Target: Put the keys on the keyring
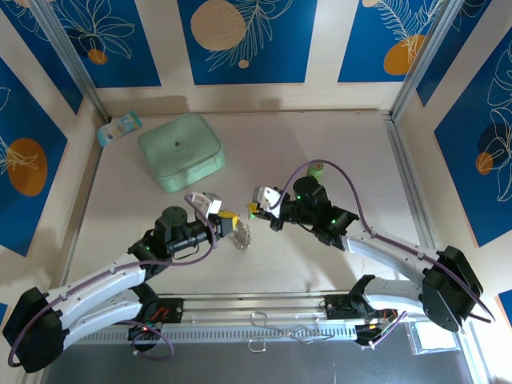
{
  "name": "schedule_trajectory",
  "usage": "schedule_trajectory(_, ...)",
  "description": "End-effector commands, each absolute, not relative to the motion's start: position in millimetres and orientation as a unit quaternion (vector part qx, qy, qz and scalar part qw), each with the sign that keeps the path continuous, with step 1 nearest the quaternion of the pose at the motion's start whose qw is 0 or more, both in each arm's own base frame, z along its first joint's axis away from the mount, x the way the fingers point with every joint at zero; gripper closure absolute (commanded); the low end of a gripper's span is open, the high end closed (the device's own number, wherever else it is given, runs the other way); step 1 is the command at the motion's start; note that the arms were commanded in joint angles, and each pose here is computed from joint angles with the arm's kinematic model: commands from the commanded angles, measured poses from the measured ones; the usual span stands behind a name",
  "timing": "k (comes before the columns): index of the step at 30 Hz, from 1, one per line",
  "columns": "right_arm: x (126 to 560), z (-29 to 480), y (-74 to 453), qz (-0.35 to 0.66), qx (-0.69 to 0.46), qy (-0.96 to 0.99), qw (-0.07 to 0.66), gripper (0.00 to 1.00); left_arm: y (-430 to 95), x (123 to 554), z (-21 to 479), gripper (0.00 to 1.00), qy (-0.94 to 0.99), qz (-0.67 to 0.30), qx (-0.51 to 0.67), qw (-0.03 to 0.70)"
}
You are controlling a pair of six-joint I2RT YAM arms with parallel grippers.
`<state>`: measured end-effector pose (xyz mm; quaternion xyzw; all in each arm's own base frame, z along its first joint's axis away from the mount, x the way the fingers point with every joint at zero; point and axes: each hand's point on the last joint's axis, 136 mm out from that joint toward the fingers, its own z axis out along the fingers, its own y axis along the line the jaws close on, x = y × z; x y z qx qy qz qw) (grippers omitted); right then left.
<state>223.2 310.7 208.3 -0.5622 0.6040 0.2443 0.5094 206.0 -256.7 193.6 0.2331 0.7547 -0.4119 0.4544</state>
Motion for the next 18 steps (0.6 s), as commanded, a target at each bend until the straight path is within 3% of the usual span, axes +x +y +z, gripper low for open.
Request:
schedule_trajectory(1, 217.2, 217.5, 318.7, 0.248, -0.581, 0.583, 0.511, 1.0, -261.3, 209.5, 218.0, 1.0, 0.735, -0.429, 0.227, 0.474)
schedule_trajectory(18, 217.5, 218.4, 335.2, 0.195, -0.594, 0.57, 0.532, 1.0, -260.2, 210.9, 218.2, 1.0, 0.74, -0.427, 0.22, 0.471)
